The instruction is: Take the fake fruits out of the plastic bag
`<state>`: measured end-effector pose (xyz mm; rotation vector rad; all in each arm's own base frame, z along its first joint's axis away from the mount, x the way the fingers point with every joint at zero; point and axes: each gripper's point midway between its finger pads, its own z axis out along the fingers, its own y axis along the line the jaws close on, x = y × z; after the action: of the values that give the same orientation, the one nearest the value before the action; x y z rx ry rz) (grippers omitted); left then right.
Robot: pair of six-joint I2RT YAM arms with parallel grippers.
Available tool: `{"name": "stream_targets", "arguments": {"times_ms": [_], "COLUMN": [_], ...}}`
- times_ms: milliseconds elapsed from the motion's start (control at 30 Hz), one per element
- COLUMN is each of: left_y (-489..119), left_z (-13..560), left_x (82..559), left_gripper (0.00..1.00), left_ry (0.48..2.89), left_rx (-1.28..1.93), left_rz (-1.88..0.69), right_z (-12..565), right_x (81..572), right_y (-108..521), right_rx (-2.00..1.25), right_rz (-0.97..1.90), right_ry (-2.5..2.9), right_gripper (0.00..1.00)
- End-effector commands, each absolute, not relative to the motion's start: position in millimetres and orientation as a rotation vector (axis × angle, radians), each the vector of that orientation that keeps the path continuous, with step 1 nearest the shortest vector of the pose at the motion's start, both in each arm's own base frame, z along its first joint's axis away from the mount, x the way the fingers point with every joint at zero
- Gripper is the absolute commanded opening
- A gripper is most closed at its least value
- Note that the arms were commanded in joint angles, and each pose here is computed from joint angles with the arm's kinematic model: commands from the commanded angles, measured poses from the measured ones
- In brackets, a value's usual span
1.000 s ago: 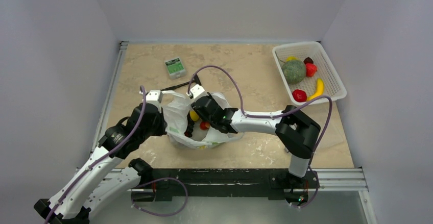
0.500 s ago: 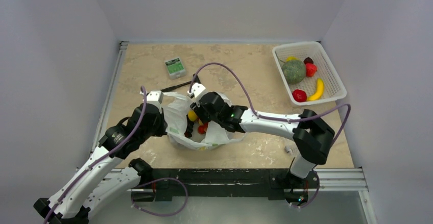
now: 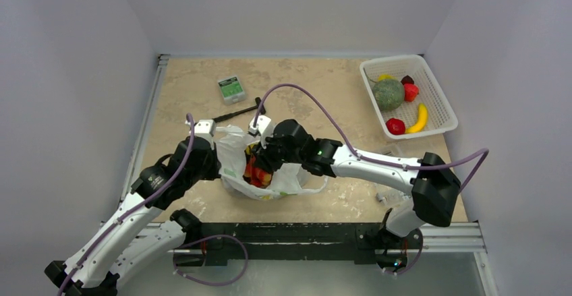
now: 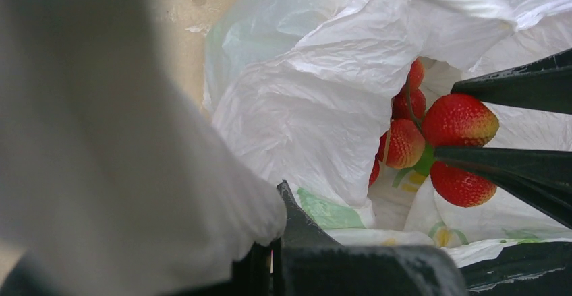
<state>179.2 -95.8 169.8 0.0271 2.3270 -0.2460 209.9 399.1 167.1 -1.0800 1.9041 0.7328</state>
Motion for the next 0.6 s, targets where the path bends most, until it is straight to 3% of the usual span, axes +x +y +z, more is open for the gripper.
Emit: {"name": "stream_targets", "arguments": {"times_ms": [0,567], "left_y": [-97.4,-98.0], "left_z": [178.5,178.7], "left_x": [182.9,181.9], "left_gripper": [0.0,0.0], "left_ry": [2.294,2.292], "left_rx": [0.013,0.02], "left_rz": [-0.258,-0.26], "right_z": [192.9,357.2], "right_x": [196.7,224.4], "right_y": [398.8,351.9], "right_rx": [-1.113,-0.615], "right_rz": [0.81,0.805], "right_ry": [1.834,1.526], "right_gripper": [0.0,0.0]}}
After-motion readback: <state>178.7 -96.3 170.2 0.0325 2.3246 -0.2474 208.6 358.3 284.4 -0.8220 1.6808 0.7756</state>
